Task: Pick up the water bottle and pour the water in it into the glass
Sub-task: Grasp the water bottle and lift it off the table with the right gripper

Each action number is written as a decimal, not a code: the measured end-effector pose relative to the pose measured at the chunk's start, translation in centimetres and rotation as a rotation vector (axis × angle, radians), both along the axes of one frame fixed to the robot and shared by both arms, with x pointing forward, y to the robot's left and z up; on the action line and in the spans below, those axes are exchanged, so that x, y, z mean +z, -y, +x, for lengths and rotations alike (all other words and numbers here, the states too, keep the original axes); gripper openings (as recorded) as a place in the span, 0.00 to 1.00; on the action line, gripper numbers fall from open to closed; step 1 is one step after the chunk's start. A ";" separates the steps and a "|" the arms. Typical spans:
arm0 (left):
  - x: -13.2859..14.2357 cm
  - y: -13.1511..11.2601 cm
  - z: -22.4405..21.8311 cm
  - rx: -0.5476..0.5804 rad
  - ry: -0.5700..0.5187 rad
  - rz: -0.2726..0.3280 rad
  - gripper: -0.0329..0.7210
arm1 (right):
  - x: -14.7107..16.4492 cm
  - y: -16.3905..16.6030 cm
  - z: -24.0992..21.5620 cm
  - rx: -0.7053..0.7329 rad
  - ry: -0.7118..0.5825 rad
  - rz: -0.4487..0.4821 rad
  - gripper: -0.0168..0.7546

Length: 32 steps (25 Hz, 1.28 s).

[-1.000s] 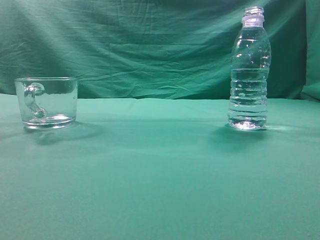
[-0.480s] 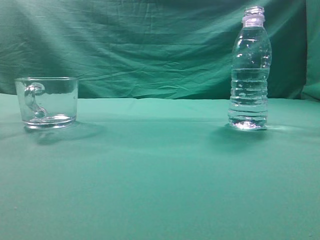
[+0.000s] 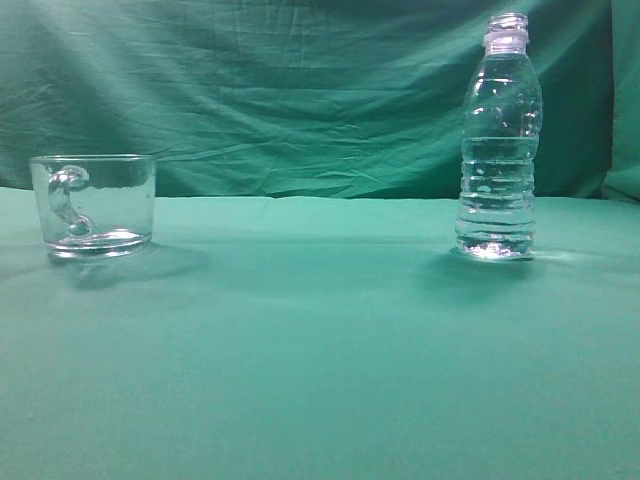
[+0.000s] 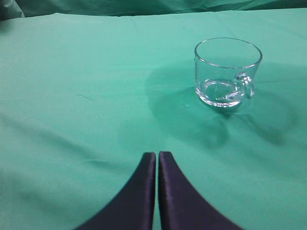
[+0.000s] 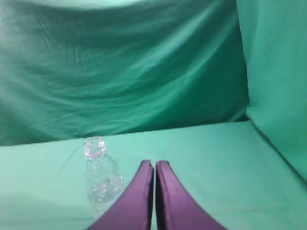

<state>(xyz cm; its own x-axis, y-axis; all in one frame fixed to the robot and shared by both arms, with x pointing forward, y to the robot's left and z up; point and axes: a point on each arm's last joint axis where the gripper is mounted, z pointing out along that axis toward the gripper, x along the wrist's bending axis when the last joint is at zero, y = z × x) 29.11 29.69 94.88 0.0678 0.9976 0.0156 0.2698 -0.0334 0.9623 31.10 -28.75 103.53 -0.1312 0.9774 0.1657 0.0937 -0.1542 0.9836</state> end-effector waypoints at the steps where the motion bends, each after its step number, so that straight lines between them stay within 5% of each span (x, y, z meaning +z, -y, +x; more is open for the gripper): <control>1: 0.0 0.0 0.0 0.000 0.000 0.000 0.04 | 0.2 -0.1 0.6 0.002 -0.043 -0.005 0.02; 7: 0.0 0.0 0.0 0.000 0.000 0.000 0.04 | -0.8 -0.4 4.4 -0.009 -0.209 -0.026 0.02; 19: 0.0 0.0 0.0 0.000 0.000 0.000 0.04 | -3.8 -5.9 9.4 0.242 -0.209 -0.129 0.02; 23: 0.0 0.0 0.0 0.000 0.000 0.000 0.04 | -4.9 -7.5 11.0 0.279 -0.149 -0.155 0.21; 29: 0.0 0.0 0.0 0.000 0.000 0.000 0.04 | -7.0 -8.3 12.6 0.271 -0.147 -0.171 0.78; 32: 0.0 0.0 0.0 0.000 0.000 0.000 0.04 | -8.2 -8.4 13.1 0.255 -0.182 -0.164 0.85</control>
